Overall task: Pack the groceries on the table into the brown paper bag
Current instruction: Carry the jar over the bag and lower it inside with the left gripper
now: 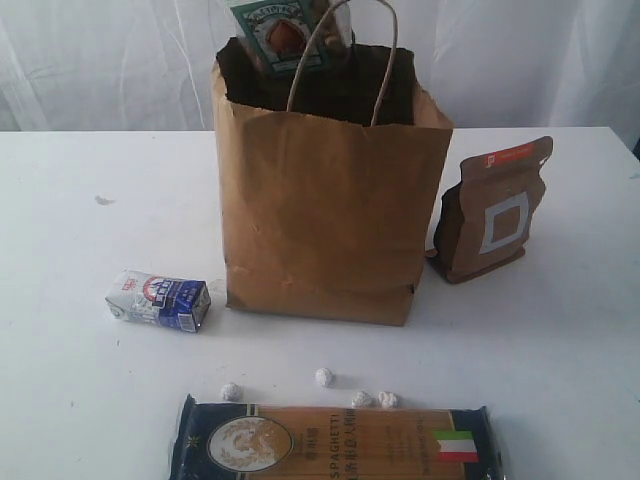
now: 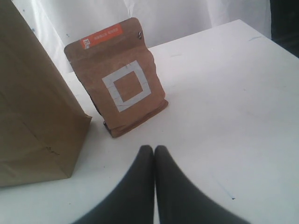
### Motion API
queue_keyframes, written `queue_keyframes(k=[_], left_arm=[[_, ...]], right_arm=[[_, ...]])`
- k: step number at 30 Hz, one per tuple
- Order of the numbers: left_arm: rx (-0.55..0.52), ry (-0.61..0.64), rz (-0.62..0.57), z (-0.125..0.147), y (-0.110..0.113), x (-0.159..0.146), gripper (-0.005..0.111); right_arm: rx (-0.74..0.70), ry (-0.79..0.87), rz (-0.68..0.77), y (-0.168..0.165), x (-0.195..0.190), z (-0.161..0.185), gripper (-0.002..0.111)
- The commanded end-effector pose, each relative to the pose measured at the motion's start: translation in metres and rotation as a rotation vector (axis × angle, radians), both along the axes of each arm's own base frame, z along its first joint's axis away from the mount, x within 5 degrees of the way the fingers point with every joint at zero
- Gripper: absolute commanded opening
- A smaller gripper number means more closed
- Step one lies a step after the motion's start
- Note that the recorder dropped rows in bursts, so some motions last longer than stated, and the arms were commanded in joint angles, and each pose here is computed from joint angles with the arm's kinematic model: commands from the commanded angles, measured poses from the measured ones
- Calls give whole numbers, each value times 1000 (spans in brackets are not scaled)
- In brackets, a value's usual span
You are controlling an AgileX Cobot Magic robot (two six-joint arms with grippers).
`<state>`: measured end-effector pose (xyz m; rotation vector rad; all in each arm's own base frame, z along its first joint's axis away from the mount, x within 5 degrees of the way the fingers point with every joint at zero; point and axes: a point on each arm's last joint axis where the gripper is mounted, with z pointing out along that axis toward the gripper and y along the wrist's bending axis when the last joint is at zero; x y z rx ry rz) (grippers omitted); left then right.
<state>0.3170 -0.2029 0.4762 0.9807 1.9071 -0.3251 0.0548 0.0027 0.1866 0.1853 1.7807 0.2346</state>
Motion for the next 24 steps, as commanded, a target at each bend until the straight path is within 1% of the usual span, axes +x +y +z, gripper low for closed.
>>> queue_keyframes(k=[1,4,7,13,17,24], left_arm=[[-38,55,-63,10,1,-18,0],[-26,83,-155,8,-5,-26,0],[12,130,-183,3,-7,-30,0],[133,198,-151,-20,-8,-16,0],[149,220,-147,-34,-14,-4,0],[201,316,-152,-71,-28,19,0]], right_arm=[[3,-11,-9,0,0,0,0],[3,-11,-9,0,0,0,0],[3,-11,-9,0,0,0,0],[3,-11,-9,0,0,0,0],[3,-11,-9,0,0,0,0],[3,-11,-9,0,0,0,0]])
